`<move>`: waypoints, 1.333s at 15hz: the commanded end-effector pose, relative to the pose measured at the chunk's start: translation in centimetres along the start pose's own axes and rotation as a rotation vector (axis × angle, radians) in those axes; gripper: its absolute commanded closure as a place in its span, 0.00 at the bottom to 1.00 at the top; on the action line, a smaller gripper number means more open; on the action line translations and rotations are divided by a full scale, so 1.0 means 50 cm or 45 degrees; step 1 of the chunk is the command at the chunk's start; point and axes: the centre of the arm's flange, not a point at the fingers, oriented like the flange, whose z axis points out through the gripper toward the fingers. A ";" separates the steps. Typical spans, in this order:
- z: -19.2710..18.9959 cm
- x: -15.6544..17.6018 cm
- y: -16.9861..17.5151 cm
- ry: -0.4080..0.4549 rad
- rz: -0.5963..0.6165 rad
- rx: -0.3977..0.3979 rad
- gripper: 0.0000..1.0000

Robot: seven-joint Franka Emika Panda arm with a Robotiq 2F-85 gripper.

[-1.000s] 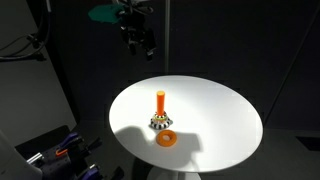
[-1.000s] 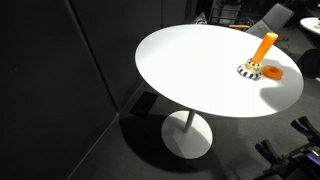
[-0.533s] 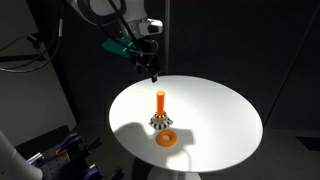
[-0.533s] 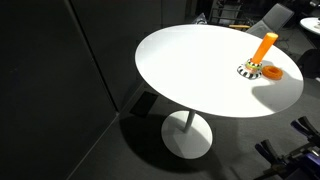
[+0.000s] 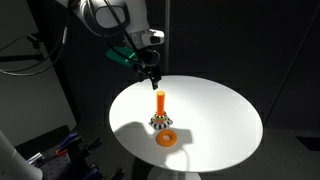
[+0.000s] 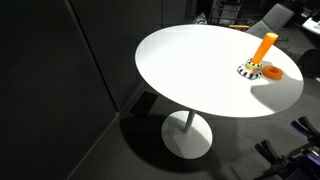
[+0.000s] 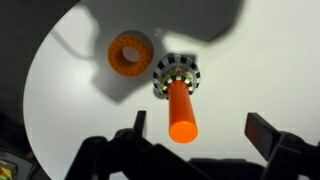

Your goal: Remove the small striped ring from the stake

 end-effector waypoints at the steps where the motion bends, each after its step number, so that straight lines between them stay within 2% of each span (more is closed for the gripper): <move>1: 0.017 0.003 0.001 0.000 0.011 -0.027 0.00; 5: 0.097 0.012 0.009 -0.038 0.019 -0.036 0.00; 12: 0.223 0.011 0.005 0.004 0.000 -0.035 0.00; 20: 0.299 0.014 -0.019 0.053 -0.036 -0.038 0.00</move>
